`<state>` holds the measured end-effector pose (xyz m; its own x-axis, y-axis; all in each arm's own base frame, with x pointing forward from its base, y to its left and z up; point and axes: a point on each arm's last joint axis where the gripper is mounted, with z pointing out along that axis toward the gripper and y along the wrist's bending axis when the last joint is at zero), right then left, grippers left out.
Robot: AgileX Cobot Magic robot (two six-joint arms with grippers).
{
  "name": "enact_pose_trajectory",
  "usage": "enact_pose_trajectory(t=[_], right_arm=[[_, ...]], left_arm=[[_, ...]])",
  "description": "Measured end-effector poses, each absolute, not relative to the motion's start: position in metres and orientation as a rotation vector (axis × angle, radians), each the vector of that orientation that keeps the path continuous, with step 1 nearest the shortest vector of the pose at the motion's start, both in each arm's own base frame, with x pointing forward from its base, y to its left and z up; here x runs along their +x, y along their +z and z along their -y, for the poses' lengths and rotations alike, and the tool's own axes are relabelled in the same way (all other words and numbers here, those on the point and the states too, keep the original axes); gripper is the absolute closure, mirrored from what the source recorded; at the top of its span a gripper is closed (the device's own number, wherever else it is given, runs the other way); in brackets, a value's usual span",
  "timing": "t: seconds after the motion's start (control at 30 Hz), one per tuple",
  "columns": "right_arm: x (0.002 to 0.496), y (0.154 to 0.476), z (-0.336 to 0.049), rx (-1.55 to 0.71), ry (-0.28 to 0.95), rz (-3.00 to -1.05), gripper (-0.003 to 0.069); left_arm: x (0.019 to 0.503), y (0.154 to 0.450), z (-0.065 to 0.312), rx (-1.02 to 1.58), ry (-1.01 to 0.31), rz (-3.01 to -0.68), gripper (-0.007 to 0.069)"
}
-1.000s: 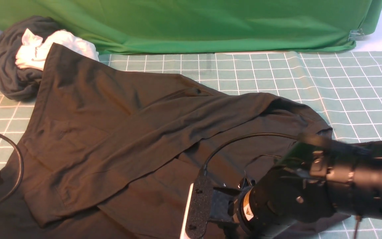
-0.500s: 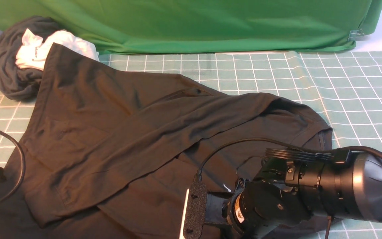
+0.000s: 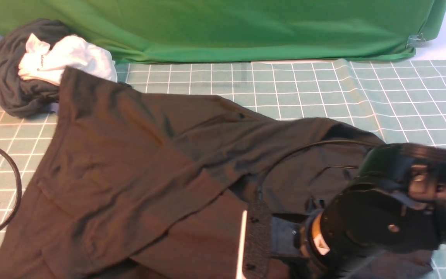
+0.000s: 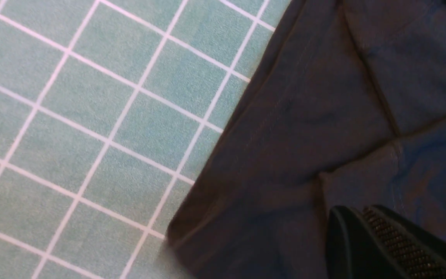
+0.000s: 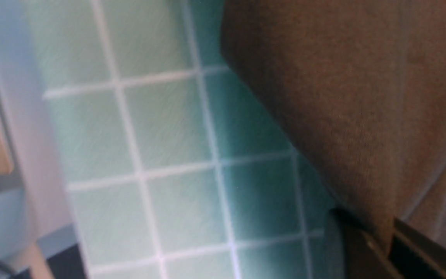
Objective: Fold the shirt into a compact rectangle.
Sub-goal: 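Grasp the near edge of the shirt at its hem and shoulder corners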
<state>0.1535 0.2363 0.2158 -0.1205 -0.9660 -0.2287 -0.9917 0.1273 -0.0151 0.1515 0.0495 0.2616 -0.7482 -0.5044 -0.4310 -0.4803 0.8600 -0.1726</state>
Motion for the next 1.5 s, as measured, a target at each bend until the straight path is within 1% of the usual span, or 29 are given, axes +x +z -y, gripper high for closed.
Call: enact_pose_trajectory(t=[0.3, 0.6, 0.67, 0.73, 0.83, 0.87, 0.9, 0.97, 1.03, 1.07, 1.1, 1.13, 1.17, 1.27, 1.33, 1.43, 1.5], right_arm=[[0.150, 0.224, -0.230, -1.976, 0.184, -2.208, 0.0626], [0.152, 0.224, -0.232, -1.931, 0.188, -2.211, 0.0626], [0.153, 0.224, -0.233, -1.912, 0.194, -2.194, 0.0626], [0.155, 0.225, -0.235, -1.898, 0.198, -2.179, 0.0626], [0.157, 0.226, -0.237, -1.871, 0.207, -2.152, 0.0626], [0.157, 0.226, -0.238, -1.866, 0.208, -2.148, 0.0626], [0.158, 0.227, -0.239, -1.851, 0.213, -2.132, 0.0626], [0.159, 0.227, -0.240, -1.836, 0.217, -2.117, 0.0626], [0.160, 0.228, -0.242, -1.822, 0.221, -2.103, 0.0626], [0.161, 0.228, -0.242, -1.819, 0.222, -2.099, 0.0626], [0.161, 0.228, -0.242, -1.818, 0.222, -2.099, 0.0626], [0.161, 0.228, -0.242, -1.816, 0.223, -2.094, 0.0626], [0.161, 0.228, -0.242, -1.818, 0.223, -2.091, 0.0626], [0.161, 0.228, -0.243, -1.819, 0.222, -2.087, 0.0626], [0.161, 0.228, -0.243, -1.820, 0.222, -2.084, 0.0626], [0.161, 0.228, -0.243, -1.822, 0.222, -2.081, 0.0626], [0.161, 0.229, -0.243, -1.820, 0.222, -2.077, 0.0626]], left_arm=[[0.154, 0.259, -0.050, -0.708, -0.078, -2.579, 0.0623], [0.170, 0.222, -0.061, -0.765, -0.044, -2.843, 0.0615], [0.175, 0.211, -0.064, -0.768, -0.036, -2.904, 0.0599], [0.178, 0.202, -0.066, -0.750, -0.025, -2.956, 0.0571], [0.182, 0.190, -0.065, -0.670, -0.027, -3.057, 0.0479], [0.183, 0.189, -0.064, -0.660, -0.029, -3.066, 0.0471], [0.184, 0.183, -0.060, -0.576, -0.020, -3.139, 0.0388], [0.186, 0.179, -0.058, -0.496, 0.025, -3.181, 0.0303], [0.189, 0.174, -0.058, -0.434, 0.088, -3.205, 0.0186], [0.189, 0.173, -0.058, -0.420, 0.103, -3.209, 0.0146], [0.190, 0.172, -0.058, -0.416, 0.106, -3.209, 0.0128], [0.192, 0.169, -0.060, -0.398, 0.131, -3.203, 0.0056], [0.193, 0.167, -0.061, -0.396, 0.141, -3.194, 0.0032], [0.194, 0.157, -0.061, -0.389, 0.138, -3.173, -0.0009], [0.194, 0.153, -0.060, -0.370, 0.117, -3.178, -0.0011], [0.195, 0.150, -0.058, -0.317, 0.089, -3.192, 0.0018], [0.194, 0.149, -0.057, -0.286, 0.069, -3.199, 0.0081]])
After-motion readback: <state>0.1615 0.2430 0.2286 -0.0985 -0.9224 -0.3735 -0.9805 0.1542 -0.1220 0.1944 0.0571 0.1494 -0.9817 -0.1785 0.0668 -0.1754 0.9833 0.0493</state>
